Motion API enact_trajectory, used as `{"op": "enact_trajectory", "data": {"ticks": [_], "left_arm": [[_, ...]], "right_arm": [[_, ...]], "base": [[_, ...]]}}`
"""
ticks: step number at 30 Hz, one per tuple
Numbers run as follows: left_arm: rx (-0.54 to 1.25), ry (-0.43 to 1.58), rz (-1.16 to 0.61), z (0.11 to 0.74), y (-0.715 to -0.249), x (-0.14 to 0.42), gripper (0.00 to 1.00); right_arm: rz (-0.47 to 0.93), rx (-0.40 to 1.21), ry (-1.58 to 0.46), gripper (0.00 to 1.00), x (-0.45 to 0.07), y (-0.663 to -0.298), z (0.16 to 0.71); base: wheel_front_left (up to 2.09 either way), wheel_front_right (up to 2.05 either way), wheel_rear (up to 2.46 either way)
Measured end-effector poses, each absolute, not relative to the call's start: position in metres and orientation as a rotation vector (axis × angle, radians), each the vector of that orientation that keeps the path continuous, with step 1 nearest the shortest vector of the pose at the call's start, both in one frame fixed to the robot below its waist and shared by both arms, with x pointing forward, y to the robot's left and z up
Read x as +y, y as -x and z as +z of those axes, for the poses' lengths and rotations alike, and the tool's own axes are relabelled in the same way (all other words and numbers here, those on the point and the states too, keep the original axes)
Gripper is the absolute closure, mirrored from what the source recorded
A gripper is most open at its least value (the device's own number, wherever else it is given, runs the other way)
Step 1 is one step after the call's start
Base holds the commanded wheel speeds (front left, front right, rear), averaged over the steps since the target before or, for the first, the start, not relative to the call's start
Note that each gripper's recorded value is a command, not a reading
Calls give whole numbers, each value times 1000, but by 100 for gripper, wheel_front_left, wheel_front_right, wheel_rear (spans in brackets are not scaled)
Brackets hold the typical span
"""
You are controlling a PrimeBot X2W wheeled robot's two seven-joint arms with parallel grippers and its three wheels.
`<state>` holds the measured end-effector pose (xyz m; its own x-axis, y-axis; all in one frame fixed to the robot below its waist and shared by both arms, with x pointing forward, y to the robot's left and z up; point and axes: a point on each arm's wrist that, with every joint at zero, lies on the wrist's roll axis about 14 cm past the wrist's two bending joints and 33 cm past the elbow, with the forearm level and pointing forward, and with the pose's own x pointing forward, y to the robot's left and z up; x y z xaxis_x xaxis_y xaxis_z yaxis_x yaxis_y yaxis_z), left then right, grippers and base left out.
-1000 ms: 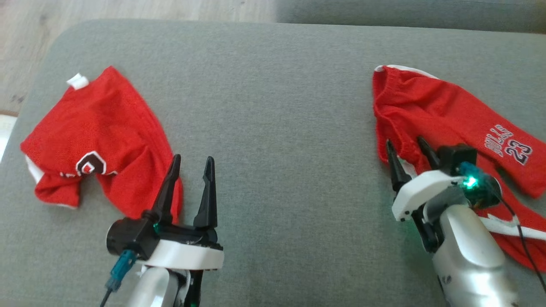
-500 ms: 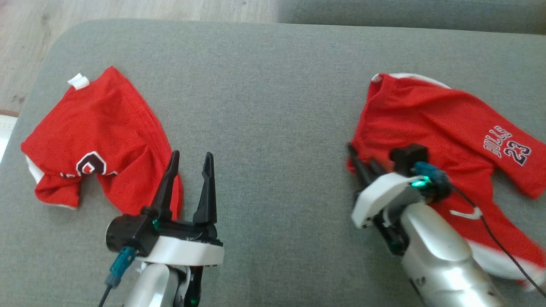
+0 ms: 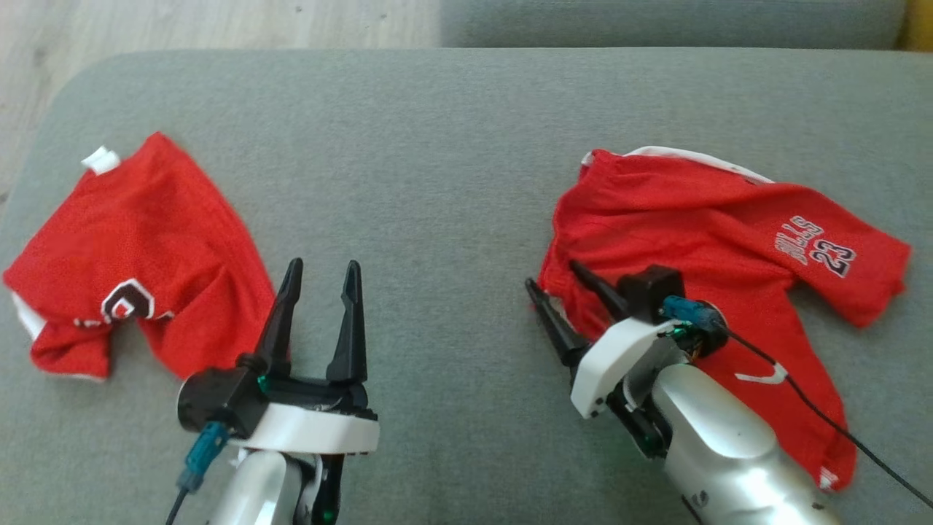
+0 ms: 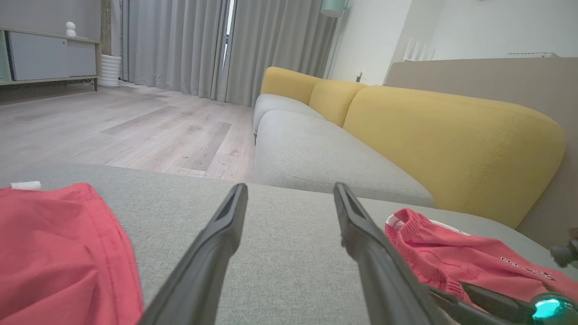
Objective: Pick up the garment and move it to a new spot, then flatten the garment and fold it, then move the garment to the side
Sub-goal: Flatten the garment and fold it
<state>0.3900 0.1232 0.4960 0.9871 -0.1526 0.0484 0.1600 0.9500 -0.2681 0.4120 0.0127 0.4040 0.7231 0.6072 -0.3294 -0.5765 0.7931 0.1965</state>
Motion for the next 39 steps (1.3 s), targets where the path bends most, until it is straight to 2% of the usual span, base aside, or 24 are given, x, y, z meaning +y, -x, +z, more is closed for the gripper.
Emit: {"op": "enact_trajectory", "data": {"ticks": [11,18,23,27,35,39], "left_arm": [[-68,280,-216,510,-403,106,0],[-87,287,-299,518,-409,81,0],[-70,281,-368,514,-409,62,0],[-9,261,-435,495,-405,43,0],[166,184,-718,449,-374,-19,0],[239,108,-785,432,-377,-24,0]], "right_arm": [[397,286,-79,0,-71,-421,418],[133,193,-121,0,-155,-384,428],[2,174,-134,0,-192,-346,428],[-31,191,-147,0,-198,-330,423],[-63,185,-160,0,-206,-328,426],[-77,193,-158,0,-209,-326,424]], "base": [[0,0,0],[0,0,0],[0,0,0],[0,0,0],[0,0,0],[0,0,0]]}}
